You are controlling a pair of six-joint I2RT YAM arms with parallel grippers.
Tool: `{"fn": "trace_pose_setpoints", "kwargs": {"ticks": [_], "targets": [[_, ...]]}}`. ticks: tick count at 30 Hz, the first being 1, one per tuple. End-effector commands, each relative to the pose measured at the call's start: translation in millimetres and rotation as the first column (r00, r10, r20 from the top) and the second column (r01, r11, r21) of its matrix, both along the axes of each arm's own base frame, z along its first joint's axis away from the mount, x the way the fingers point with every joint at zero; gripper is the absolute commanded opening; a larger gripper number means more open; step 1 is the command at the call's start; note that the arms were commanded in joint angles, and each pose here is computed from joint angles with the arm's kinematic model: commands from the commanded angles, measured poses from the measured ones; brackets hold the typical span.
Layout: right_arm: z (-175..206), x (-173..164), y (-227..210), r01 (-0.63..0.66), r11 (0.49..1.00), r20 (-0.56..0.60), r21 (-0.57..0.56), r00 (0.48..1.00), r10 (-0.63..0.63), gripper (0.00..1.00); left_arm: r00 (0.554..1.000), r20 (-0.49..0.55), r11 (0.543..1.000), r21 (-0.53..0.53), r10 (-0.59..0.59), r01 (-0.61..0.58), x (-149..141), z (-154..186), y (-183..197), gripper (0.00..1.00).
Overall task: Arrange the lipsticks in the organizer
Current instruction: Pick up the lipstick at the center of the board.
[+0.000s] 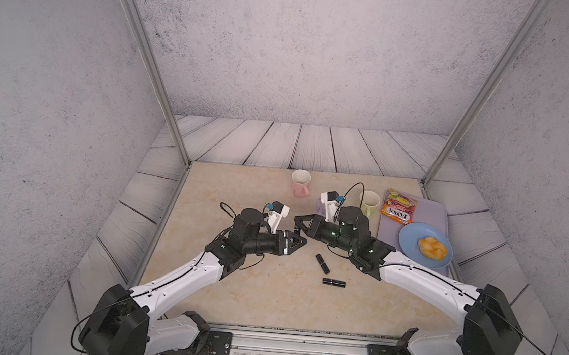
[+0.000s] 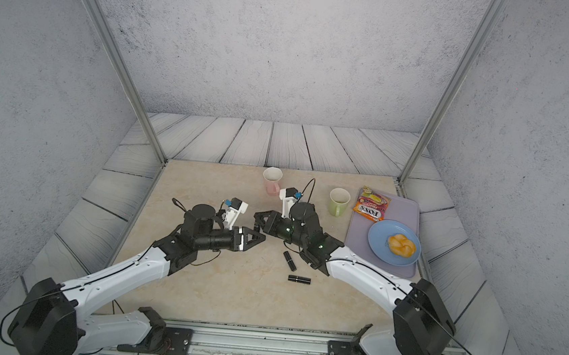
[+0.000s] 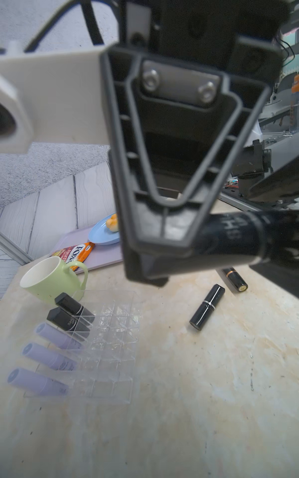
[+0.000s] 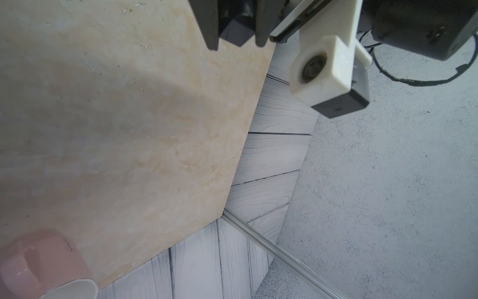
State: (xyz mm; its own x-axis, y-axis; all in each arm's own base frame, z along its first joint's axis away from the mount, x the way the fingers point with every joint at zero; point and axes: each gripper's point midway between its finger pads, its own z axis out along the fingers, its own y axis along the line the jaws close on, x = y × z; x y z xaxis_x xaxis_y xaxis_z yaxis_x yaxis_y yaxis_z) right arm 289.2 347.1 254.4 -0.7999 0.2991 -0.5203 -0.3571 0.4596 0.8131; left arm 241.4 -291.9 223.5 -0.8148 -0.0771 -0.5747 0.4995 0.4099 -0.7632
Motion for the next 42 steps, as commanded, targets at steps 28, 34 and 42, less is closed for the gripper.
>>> {"fn": "trace_pose_setpoints", "kwargs": {"ticks": [28,34,42], "targets": [[10,-39,12,-0.340,0.940,-0.261,0.038,0.904,0.338,0.52,0.870,0.451,0.906,0.423,-0.198,-0.014,-9,-2,45,0.00],[1,-43,18,-0.376,0.926,-0.292,0.022,0.884,0.366,0.43,0.862,0.463,0.907,0.422,-0.206,-0.010,-12,-1,45,0.00],[0,-43,22,-0.390,0.920,-0.308,0.050,0.870,0.385,0.24,0.861,0.466,0.886,0.463,-0.204,-0.041,-8,-9,52,0.00]]}}
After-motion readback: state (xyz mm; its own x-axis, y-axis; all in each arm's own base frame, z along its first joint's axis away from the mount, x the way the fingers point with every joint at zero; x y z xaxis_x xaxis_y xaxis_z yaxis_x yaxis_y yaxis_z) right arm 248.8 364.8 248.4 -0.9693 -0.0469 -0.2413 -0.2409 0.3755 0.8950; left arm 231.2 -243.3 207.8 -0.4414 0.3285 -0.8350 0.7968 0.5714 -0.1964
